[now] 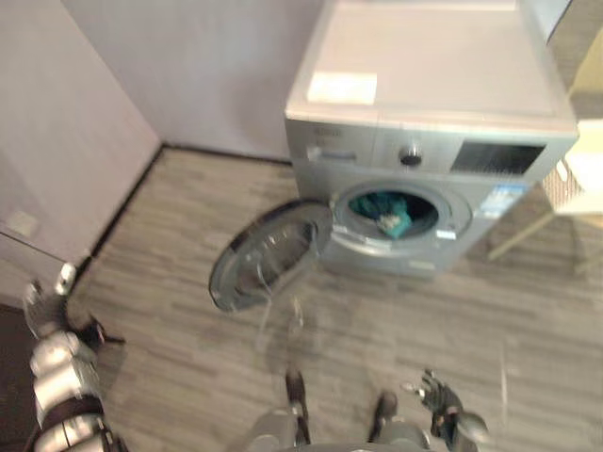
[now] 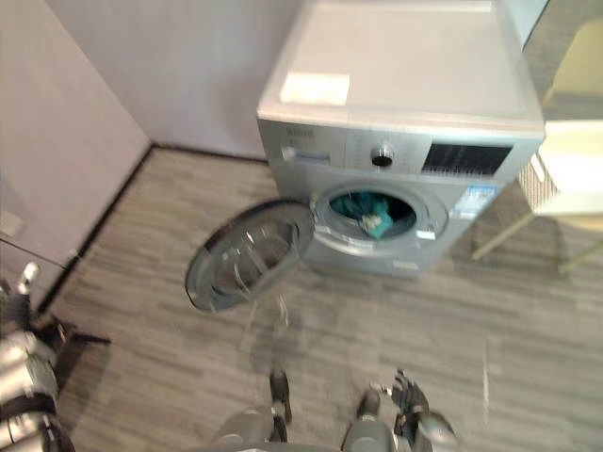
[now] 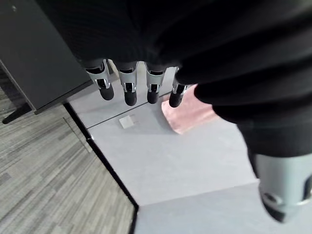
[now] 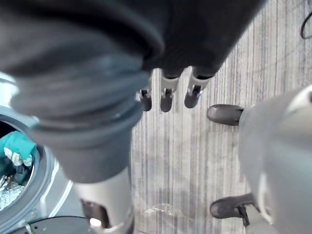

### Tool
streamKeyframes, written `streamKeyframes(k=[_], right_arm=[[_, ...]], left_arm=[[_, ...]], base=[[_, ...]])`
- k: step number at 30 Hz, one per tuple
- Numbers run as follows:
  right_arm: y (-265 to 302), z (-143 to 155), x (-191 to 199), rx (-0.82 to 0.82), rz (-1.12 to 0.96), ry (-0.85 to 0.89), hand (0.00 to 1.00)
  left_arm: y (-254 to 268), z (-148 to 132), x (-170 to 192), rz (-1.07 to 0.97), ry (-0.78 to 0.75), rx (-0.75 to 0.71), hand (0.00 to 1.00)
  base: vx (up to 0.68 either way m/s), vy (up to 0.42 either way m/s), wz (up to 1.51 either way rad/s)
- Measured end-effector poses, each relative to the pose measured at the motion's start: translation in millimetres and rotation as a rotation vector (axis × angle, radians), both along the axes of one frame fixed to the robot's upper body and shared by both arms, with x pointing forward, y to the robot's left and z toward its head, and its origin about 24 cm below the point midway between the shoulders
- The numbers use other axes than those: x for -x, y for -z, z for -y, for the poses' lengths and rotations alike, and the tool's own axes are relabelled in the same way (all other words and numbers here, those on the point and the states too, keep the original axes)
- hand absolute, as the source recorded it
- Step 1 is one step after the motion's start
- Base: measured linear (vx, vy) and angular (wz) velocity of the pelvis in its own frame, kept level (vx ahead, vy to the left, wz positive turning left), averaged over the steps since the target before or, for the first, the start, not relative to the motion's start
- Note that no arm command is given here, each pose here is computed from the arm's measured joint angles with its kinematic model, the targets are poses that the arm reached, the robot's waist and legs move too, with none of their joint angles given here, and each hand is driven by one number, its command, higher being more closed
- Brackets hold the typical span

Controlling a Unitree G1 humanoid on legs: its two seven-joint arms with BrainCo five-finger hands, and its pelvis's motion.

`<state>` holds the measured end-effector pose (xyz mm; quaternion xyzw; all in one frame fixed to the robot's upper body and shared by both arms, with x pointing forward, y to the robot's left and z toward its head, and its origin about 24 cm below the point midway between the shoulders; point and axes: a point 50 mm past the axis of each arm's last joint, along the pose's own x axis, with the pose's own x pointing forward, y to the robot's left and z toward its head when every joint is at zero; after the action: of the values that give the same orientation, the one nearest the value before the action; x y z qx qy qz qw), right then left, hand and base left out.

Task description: Pick up the laundry basket with both hands and put the clothes into the washing machine.

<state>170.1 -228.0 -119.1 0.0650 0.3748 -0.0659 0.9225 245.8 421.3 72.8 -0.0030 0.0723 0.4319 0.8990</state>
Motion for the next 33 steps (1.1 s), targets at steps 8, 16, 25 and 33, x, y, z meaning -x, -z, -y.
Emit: streamKeyframes(k=[8, 16, 25, 33], right_arm=[[-58, -45, -68, -0.197, 0.383, -0.034, 0.00], [-63, -66, -69, -0.294, 0.422, 0.010, 0.00], [-70, -79, -77, -0.309, 0.440, -0.041, 0.00], [-35, -87, -65, -0.260, 0.249, -0.107, 0.00]], left_arm=[[-168, 41, -107, 0.348, 0.246, -0.041, 0.00], [-190, 65, -125, 0.495, 0.319, 0.136, 0.00], [-111, 213, -176, 0.194, 0.688, 0.186, 0.00], [-77, 315, -170, -0.023, 0.969, -0.165, 0.00]], base=[[-0.13, 0.014, -0.13], [0.06, -0.041, -0.15], [0.07, -0.002, 0.00], [-0.02, 0.023, -0.14]])
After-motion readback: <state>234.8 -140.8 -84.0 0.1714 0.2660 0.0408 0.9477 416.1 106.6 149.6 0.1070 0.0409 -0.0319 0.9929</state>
